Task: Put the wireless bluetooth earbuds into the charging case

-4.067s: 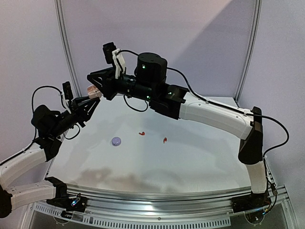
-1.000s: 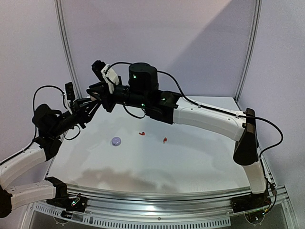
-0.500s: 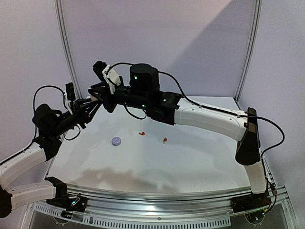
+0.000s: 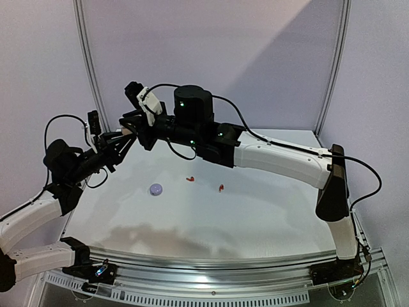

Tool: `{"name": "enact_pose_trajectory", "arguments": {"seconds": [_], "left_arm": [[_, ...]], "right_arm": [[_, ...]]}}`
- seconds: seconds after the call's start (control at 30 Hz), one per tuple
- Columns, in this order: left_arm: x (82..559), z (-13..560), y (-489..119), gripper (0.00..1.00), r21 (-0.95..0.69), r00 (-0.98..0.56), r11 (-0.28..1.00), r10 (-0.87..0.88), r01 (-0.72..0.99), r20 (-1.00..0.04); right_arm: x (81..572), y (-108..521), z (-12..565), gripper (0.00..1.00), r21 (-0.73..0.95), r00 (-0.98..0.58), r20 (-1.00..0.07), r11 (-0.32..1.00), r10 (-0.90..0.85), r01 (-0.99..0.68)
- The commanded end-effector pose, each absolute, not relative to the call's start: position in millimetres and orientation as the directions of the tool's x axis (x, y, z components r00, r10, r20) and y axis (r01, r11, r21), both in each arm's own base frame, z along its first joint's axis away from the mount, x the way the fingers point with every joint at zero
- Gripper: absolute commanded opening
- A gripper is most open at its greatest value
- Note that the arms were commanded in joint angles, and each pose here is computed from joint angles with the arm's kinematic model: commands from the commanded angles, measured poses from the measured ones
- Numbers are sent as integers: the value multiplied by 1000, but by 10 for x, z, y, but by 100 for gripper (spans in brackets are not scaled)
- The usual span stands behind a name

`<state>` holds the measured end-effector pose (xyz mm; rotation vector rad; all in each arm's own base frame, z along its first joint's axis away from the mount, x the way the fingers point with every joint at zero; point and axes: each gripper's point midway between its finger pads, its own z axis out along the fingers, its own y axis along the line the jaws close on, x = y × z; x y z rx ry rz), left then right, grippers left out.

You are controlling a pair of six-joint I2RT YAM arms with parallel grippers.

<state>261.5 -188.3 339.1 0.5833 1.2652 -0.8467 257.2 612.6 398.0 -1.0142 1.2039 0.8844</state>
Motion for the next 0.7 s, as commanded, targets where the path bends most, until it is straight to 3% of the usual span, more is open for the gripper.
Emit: {"name": "enact_pose_trajectory", "arguments": {"seconds": [0.0,0.67], "left_arm": [[2527,3614,-1882,0,1,167,571,-239,821,-957],[2518,3612,-1880,0,8,173,572,-235,820,-956]], "right_arm": [[2610,6144,3650,6,-140,118,-989,319,-87,-938],[2607,6178,3517,15,-118,85,-989,303,-120,-946]]}}
